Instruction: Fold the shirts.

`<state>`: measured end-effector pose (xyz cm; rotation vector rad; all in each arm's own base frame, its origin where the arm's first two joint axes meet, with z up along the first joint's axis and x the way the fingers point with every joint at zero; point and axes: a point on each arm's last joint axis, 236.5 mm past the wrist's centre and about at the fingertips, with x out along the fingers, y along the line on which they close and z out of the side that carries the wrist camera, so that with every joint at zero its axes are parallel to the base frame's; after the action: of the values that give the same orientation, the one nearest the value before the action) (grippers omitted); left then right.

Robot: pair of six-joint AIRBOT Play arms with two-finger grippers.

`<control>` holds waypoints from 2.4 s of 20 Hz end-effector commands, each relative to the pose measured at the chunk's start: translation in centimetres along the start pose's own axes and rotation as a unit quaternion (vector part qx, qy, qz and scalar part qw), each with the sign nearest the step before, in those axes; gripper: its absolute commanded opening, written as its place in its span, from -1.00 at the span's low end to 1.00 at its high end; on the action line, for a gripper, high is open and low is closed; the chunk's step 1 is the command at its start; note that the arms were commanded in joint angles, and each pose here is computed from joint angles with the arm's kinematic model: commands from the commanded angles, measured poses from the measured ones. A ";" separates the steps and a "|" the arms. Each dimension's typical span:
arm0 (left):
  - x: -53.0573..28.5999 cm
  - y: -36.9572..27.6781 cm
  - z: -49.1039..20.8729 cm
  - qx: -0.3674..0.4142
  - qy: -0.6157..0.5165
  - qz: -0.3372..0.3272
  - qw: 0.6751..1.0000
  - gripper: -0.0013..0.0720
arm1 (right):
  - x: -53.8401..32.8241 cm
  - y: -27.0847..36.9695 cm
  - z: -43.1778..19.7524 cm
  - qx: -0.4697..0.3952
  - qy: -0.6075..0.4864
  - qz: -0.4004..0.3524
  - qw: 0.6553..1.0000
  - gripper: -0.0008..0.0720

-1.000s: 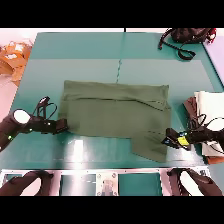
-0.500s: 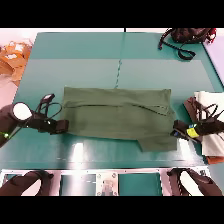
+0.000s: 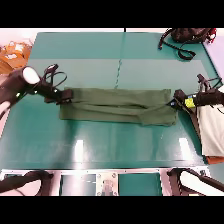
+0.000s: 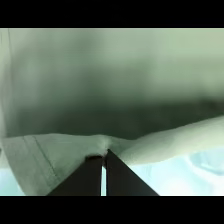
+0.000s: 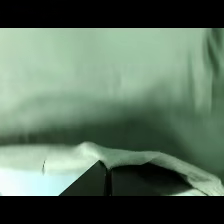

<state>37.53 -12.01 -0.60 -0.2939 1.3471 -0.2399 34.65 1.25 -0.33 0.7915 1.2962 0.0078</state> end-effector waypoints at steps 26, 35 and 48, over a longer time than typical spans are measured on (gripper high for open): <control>-0.4 -0.8 12.3 -0.055 -0.023 -0.047 0.997 0.79 | 5.9 -7.2 7.2 -0.165 0.185 0.120 0.961 0.70; -0.4 -0.7 12.3 -0.051 -0.024 -0.047 0.997 0.79 | 8.1 -6.7 8.3 -0.185 0.167 0.105 0.963 0.70; -0.4 -0.7 12.3 -0.043 -0.025 -0.047 0.998 0.79 | 6.1 -7.0 4.6 -0.167 0.241 0.142 0.945 0.71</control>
<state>49.43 -11.74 2.41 -0.4404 1.3010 -0.2467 38.12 -4.99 -8.46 0.6986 1.5475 0.6467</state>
